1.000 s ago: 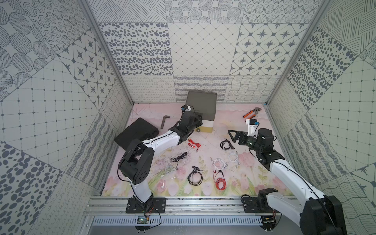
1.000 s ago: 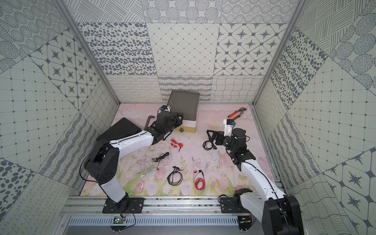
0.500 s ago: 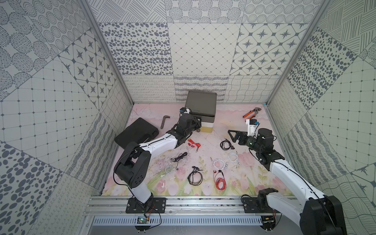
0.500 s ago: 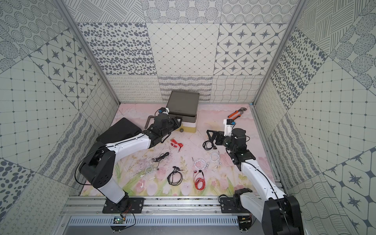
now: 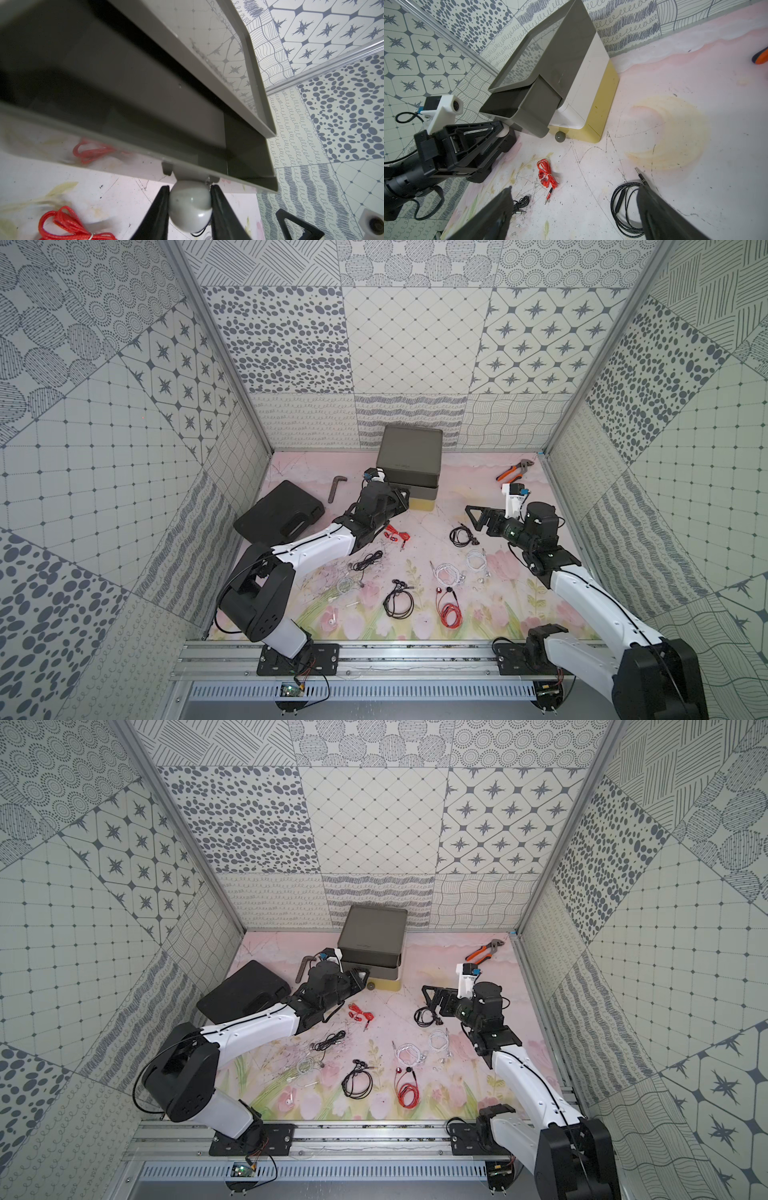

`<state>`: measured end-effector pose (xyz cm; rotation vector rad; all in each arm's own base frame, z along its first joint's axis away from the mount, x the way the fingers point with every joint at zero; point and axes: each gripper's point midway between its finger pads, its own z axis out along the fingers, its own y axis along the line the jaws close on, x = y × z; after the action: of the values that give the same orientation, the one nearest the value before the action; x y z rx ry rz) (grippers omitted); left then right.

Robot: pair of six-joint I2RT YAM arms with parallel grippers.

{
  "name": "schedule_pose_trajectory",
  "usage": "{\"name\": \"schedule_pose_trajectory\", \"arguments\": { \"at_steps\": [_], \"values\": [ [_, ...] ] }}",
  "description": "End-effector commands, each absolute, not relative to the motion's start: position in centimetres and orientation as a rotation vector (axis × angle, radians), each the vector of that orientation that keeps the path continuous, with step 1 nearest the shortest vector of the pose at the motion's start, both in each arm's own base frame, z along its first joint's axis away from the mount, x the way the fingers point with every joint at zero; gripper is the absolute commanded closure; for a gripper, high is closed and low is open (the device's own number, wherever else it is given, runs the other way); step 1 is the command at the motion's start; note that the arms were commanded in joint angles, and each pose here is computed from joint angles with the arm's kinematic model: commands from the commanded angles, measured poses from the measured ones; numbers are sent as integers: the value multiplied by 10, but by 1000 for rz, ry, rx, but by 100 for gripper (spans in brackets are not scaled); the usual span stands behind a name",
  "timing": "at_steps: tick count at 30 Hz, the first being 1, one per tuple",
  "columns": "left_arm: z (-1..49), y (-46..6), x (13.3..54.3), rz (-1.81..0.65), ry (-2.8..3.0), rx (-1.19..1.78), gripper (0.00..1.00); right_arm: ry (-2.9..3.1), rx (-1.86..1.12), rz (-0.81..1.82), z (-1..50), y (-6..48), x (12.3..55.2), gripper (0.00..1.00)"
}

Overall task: Place the wired earphones into the drawer by color
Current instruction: Open the drawer in the storage box.

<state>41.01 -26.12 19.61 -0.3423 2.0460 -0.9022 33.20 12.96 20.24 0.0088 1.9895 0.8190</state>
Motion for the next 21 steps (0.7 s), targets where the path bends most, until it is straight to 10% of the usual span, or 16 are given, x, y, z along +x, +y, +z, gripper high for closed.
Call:
{"name": "schedule_pose_trajectory", "arguments": {
  "at_steps": [1, 21],
  "values": [
    [217, -265, 406, -955, 1972, -322, 74, 1961, -34, 845, 207, 136, 333, 3],
    [212, -252, 388, -927, 1999, -330, 75, 2038, -227, 900, 191, 177, 329, 4]
  ]
}}
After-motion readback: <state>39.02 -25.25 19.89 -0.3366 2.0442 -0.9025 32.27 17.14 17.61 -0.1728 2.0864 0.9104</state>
